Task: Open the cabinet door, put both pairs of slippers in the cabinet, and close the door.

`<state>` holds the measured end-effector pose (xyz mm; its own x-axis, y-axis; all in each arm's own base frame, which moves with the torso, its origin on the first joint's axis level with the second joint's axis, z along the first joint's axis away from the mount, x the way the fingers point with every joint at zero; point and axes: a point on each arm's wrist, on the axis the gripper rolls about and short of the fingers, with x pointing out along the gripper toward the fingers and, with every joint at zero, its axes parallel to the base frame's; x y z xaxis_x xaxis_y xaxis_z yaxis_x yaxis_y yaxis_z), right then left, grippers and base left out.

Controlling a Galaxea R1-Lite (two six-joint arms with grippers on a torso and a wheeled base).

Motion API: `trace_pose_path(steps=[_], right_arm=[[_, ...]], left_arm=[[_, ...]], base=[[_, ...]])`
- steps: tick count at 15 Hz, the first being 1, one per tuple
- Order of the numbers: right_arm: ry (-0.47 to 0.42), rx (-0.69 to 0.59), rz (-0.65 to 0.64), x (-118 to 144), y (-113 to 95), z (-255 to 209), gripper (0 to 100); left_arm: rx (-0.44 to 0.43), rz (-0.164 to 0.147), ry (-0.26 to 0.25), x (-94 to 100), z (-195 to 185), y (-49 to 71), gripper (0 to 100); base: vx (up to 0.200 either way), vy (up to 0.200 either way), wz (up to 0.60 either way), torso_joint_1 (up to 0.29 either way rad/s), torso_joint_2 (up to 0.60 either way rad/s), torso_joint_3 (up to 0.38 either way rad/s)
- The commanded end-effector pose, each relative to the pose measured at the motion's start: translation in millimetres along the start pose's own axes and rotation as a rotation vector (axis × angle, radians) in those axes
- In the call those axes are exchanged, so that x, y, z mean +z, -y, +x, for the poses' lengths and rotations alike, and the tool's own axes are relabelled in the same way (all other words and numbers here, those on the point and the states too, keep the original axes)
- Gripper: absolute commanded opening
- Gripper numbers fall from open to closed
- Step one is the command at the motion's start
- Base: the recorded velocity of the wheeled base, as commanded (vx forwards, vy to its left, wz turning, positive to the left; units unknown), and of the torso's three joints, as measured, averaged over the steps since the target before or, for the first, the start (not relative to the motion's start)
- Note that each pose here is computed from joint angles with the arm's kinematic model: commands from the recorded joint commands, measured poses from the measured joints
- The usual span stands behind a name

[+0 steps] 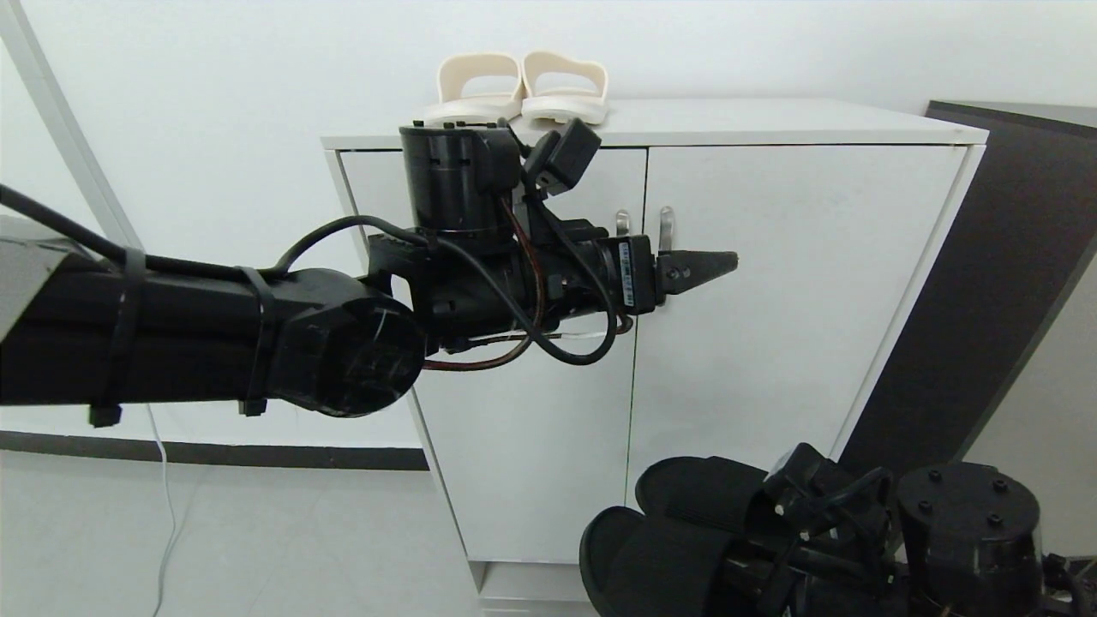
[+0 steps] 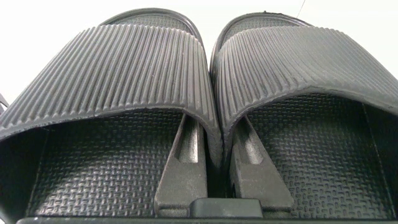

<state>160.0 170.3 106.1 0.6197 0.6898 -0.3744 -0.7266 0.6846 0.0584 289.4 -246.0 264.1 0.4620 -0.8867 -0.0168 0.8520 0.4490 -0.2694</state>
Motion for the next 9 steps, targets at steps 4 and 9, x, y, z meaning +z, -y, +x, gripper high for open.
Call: trace_pose_path(steps=[4, 9], right_arm=[[-0.003, -0.001, 0.0, -1.9, 0.1, 2.5, 0], [0.0, -0.003, 0.0, -1.5, 0.1, 2.2, 0]], left_arm=[[0.094, 0.004, 0.033, -2.5, 23.0, -13.4, 100], [0.1, -0.002, 0.021, -8.3, 31.8, -20.3, 100]], base=[[0.0, 0.0, 0.0, 0.0, 0.0, 0.0], [0.0, 0.0, 0.0, 0.0, 0.0, 0.0]])
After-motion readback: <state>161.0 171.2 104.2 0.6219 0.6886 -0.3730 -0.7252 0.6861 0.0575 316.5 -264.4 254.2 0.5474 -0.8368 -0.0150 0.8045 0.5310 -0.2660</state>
